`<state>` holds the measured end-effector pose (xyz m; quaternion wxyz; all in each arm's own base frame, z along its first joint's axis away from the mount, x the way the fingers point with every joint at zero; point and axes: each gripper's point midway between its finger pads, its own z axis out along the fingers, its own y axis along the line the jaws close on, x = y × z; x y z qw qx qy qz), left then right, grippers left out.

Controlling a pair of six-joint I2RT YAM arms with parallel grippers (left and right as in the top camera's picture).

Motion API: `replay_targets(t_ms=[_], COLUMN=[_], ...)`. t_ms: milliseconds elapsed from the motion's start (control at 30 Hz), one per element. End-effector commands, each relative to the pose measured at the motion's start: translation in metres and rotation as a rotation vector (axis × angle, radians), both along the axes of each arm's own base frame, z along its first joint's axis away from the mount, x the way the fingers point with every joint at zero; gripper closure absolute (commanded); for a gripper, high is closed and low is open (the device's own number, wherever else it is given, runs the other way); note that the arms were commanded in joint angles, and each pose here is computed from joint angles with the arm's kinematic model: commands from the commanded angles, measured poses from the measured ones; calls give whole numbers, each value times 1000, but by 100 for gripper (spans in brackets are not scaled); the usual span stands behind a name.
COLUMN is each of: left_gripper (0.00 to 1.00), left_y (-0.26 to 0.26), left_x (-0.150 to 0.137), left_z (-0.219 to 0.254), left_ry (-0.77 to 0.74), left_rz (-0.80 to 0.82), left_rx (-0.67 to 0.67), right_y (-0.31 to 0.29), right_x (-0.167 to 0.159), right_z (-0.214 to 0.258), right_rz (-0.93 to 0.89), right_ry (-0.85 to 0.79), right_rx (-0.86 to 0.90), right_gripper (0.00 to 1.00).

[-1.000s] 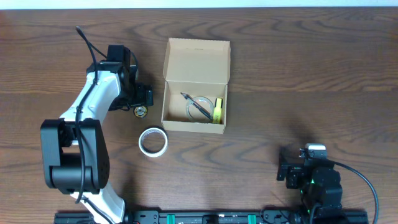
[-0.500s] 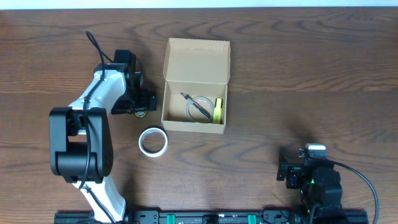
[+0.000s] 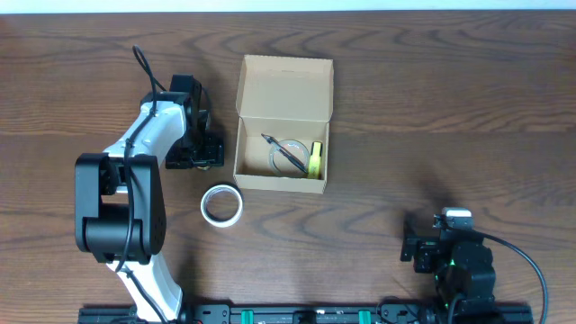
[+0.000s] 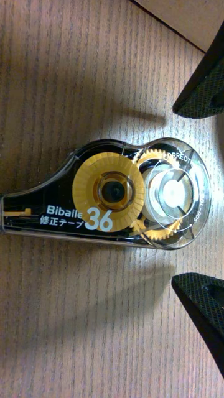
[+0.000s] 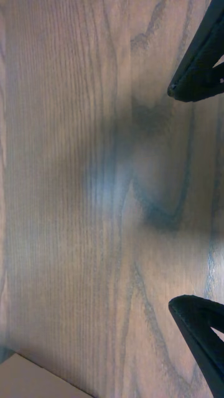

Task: Pack container
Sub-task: 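Close the left gripper on the correction tape dispenser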

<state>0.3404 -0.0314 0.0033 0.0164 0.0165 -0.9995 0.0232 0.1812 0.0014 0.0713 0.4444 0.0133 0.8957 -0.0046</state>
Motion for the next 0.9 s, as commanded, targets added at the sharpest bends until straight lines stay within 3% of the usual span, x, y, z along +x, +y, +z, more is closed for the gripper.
replay_targets(t_ms=[0,400,600,867], left_gripper=[19,17,27,31], left_y=[2,5,5,5], left_x=[5,21,23,23], left_z=[0,-5,-5,-6], left_ry=[-7,-62,-70,-67], left_rz=[-3,44,56,68], left_rx=[11,29,29,29], right_y=[-1,-1,-1,-1], right_x=[0,0,0,0], right_z=[-3,-3,-3,-3], right_rz=[2,2,2,2], right_ry=[4,4,3,4], right_rx=[-11,-11,-11,-11], right_gripper=[1,1,1,1])
